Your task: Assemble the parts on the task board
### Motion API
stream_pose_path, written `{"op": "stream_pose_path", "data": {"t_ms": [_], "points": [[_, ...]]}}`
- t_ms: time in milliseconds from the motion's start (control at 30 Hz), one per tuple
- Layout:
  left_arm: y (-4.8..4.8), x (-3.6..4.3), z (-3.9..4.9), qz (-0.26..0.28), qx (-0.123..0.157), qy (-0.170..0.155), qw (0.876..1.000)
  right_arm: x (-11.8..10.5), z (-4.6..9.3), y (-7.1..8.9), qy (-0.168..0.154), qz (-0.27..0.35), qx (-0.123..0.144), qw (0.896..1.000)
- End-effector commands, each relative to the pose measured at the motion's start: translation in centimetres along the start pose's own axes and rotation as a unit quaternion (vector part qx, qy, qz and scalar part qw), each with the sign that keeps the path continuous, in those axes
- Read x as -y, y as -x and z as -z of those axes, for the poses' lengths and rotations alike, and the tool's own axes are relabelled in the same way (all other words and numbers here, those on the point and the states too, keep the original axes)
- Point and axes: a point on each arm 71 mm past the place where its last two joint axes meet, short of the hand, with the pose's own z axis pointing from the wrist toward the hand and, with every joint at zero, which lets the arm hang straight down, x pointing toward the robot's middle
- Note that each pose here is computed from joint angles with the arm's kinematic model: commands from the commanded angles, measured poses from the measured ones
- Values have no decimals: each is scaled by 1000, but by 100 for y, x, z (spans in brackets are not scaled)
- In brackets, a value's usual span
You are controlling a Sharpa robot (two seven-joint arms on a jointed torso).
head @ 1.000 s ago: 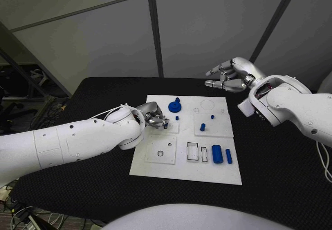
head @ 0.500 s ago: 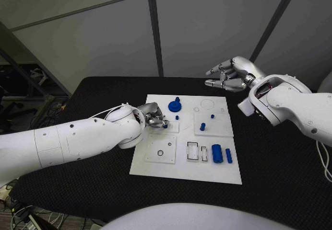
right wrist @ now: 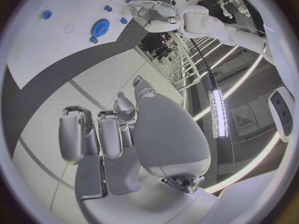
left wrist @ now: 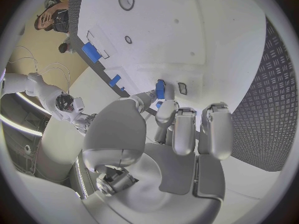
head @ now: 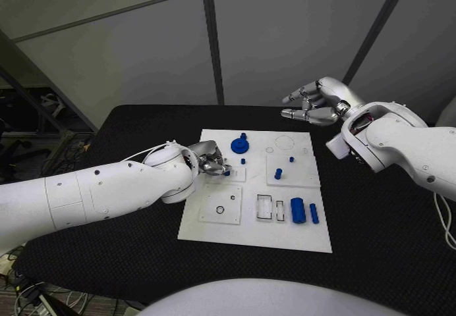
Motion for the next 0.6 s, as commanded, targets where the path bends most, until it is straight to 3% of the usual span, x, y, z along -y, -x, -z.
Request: {"op": "stream_pose_path", "data": {"t_ms": [33,600], "points": [[-28,-16,0,-11,-13,5,1000,-16,-5,4,5,1,-1,1000],[-33,-46,-68,4,-35,19,999,8,16,30,1,4,1,1000]]}}
